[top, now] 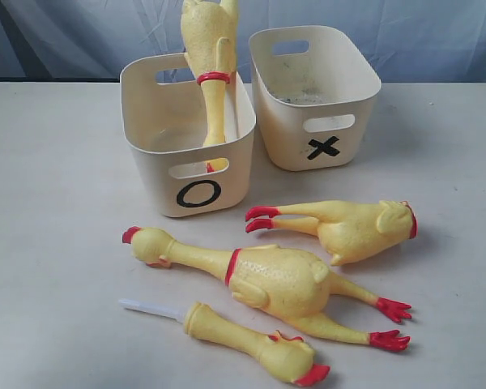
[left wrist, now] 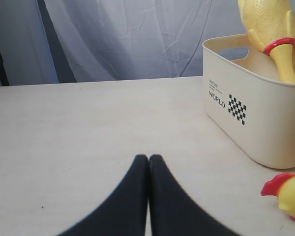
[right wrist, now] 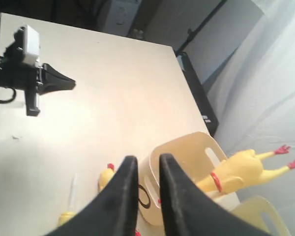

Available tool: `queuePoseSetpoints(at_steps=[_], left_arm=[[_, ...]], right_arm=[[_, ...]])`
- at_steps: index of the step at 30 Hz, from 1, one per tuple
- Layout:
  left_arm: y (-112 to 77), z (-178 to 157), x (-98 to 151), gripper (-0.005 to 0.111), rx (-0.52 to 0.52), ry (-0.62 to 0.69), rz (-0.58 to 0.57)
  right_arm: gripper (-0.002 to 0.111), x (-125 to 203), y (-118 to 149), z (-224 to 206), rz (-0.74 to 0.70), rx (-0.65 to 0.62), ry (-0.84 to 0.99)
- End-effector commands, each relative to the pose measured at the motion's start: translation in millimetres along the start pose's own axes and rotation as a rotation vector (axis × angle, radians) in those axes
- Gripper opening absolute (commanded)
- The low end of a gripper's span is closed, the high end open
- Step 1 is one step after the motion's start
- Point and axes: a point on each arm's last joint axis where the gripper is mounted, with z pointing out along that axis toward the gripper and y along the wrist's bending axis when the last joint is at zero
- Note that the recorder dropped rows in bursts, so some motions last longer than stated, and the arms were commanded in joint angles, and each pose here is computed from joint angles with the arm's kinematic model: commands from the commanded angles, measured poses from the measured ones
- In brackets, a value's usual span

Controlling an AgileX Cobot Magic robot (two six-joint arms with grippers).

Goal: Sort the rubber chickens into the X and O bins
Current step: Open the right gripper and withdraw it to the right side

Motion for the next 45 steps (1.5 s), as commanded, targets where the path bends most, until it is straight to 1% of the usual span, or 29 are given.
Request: queuePoseSetpoints(at_steps=[1,8,10,12,15,18,21,24,26,28,31,32,33,34,35,36,38,39,41,42,45], left_arm=[[-0.1,-1,-3,0.0,0.002,-0.022,-0.006],[-0.1,-1,-3,0.0,0.002,-0.022,-0.006],[-0.1,-1,-3,0.0,0.002,-0.022,-0.006],[-0.1,-1,-3,0.0,0.002,-0.022,-0.006],[-0.1,-1,-3,0.0,0.002,-0.022,-0.006],[-0.1,-1,-3,0.0,0.002,-0.022,-0.006],[-0.1,-1,-3,0.0,0.002,-0.022,-0.006],[-0.1,-1,-3,0.0,0.002,-0.022,-0.006],[-0.1,-1,-3,0.0,0.002,-0.022,-0.006],[-0.1,-1,-3,0.0,0.002,-0.022,-0.006],[-0.1,-1,-3,0.0,0.002,-0.022,-0.006],[-0.1,-1,-3,0.0,0.002,-0.022,-0.006],[-0.1,-1,-3,0.0,0.002,-0.022,-0.006],[-0.1,-1,-3,0.0,0.002,-0.022,-0.006],[-0.1,-1,-3,0.0,0.002,-0.022,-0.006],[-0.1,-1,-3,0.0,0.002,-0.022,-0.006],[-0.1,-1,-3,0.0,0.002,-0.022,-0.006],[-0.1,-1,-3,0.0,0.002,-0.022,-0.006],[-0.1,-1,-3,0.0,0.002,-0.022,-0.006],[-0.1,-1,-3,0.0,0.002,-0.022,-0.006],[-0.1,-1,-3,0.0,0.002,-0.022,-0.006]], right_arm=[[0.016,21,-5,-21,0.017,0.083,0.018],[0.016,59,0,-50,0.106,0.109,0.014],[0.016,72,2,-54,0.122,0.134,0.028],[0.016,87,2,-59,0.139,0.186,0.046],[0.016,113,1,-67,0.143,0.297,0.078],[0.016,142,4,-69,0.212,0.406,0.106],[0.016,171,14,-66,0.297,0.451,0.118],[0.016,202,22,-57,0.396,0.558,0.13],[0.016,221,29,-49,0.428,0.612,0.142],[0.017,237,39,-37,0.449,0.634,0.168],[0.017,252,56,-11,0.495,0.591,0.132],[0.017,255,68,7,0.582,0.531,0.08],[0.017,254,72,13,0.644,0.496,0.047],[0.017,251,82,25,0.747,0.393,-0.002],[0.017,248,85,28,0.774,0.352,-0.019],[0.017,241,92,33,0.827,0.257,-0.062],[0.017,233,98,35,0.873,0.161,-0.114],[0.017,232,99,35,0.894,0.14,-0.123],[0.017,221,107,35,0.996,-0.005,-0.2],[0.017,217,108,34,1.031,-0.047,-0.233],[0.017,209,110,32,1.22,-0.144,-0.296]])
